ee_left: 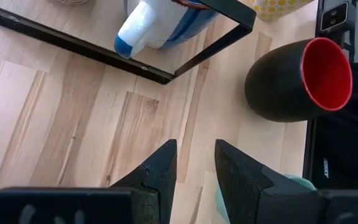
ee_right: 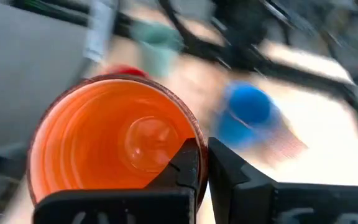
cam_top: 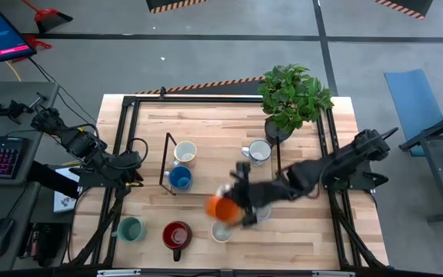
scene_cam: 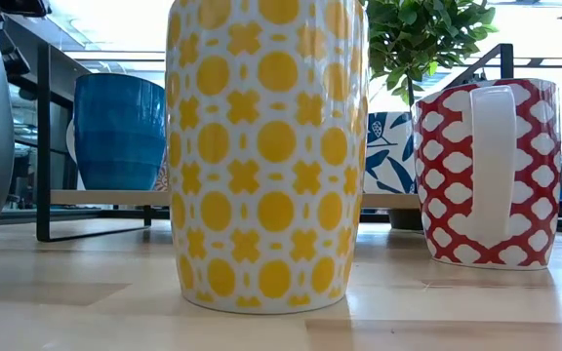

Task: Place coffee mugs
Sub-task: Put the orange mug on the shelf

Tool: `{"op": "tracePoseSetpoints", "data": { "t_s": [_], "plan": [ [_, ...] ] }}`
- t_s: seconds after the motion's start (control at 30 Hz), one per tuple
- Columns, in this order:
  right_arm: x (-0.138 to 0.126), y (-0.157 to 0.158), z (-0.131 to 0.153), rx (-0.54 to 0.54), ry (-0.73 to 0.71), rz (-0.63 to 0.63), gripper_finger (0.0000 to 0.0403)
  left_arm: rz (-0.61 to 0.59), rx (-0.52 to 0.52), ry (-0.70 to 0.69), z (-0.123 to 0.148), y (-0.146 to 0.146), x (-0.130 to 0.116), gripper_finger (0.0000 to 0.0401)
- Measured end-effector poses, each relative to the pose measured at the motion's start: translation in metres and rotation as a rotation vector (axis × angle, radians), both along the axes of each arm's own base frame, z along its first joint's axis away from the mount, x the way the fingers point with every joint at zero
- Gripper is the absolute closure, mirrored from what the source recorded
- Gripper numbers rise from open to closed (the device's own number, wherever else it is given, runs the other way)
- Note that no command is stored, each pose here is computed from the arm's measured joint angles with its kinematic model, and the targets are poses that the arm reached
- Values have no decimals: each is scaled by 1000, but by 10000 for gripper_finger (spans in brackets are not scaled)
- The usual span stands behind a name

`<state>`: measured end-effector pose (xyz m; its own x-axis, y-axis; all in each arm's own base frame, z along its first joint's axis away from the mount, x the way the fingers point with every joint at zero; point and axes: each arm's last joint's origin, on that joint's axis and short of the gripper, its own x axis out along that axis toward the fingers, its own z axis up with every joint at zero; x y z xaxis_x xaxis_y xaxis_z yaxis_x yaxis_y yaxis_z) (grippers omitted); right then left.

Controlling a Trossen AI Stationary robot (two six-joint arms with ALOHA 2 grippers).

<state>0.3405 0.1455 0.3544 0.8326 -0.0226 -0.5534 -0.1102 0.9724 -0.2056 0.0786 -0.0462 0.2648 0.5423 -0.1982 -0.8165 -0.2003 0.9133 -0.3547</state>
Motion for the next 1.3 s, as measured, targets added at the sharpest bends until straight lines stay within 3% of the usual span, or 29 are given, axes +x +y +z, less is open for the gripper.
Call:
{"op": "tracePoseSetpoints", "data": {
  "t_s": [0.13,0.23,0.5,0.83,1.3],
  "plan": [
    [0,-30,19,1,48,-167,403,0,0,0,0,0,0,302],
    [4,-50,27,16,44,-218,403,0,0,0,0,0,0,302],
    [25,-94,12,38,105,-293,403,0,0,0,0,0,0,302],
    [60,-102,-37,4,248,-225,403,0,0,0,0,0,0,302],
    [64,-108,-66,-24,414,-242,403,0,-1,0,0,0,0,302]
  ]
}}
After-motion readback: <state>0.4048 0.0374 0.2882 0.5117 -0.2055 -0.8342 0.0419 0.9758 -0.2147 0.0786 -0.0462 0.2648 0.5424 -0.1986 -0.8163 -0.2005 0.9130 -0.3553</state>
